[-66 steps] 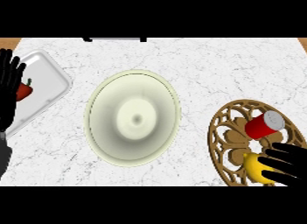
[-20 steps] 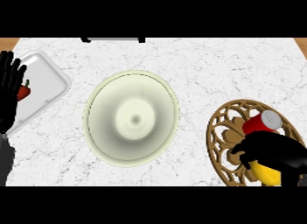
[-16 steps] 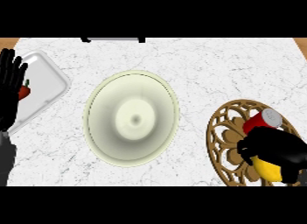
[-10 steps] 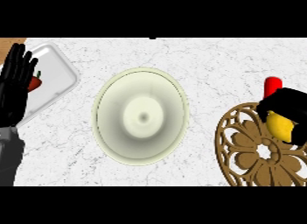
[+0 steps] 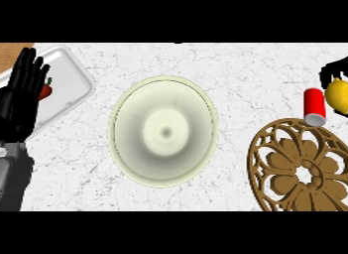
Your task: Pick the lemon from the placemat and place it in the bowl
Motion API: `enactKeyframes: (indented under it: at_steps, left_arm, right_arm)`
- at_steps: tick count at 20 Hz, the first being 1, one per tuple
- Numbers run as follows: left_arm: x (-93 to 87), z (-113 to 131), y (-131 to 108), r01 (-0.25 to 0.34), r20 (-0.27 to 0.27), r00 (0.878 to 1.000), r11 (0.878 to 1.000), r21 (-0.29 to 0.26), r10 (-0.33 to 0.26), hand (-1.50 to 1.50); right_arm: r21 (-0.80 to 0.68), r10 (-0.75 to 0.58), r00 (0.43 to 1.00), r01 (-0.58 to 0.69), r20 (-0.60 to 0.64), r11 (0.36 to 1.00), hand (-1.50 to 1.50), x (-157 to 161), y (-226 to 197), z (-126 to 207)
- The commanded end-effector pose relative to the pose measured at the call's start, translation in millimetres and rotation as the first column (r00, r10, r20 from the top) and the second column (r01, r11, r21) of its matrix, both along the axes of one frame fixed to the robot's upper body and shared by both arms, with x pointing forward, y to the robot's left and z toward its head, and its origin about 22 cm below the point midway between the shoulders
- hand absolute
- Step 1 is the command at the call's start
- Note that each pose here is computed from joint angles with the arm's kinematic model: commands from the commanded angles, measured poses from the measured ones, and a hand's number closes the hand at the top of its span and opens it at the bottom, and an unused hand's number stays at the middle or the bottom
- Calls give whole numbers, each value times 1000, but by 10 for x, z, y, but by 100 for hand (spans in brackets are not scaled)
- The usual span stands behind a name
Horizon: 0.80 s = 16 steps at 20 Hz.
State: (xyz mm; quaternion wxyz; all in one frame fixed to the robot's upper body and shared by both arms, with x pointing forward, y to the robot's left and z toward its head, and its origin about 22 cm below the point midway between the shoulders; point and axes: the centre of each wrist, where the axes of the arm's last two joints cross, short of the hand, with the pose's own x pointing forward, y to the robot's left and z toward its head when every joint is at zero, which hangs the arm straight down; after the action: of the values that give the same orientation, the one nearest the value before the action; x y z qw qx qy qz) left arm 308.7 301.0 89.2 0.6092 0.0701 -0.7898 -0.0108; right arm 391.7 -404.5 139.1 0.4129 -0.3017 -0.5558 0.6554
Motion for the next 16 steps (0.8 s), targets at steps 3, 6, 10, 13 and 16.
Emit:
enactKeyframes:
  at_steps: [3,6,10,13,16]
  left_arm:
    - [-125,-119,55,-7,-25,1000,1000,-1,7,0]
    - [-77,-11,188,-46,-24,999,999,-4,46,0]
    - [-83,-112,106,-50,-19,999,999,4,50,0]
    - [-145,-139,334,-71,-29,997,997,9,71,0]
    - [-49,-102,187,-56,-42,998,998,5,56,0]
  right_arm:
    - [127,35,992,-50,120,991,150,218,-102,573]
    - [259,148,980,-178,130,949,150,239,-143,865]
    - [330,223,952,-284,210,900,150,354,44,1072]
    - [436,279,942,-333,186,836,150,516,443,1154]
    - [546,335,931,-359,147,757,150,554,497,1206]
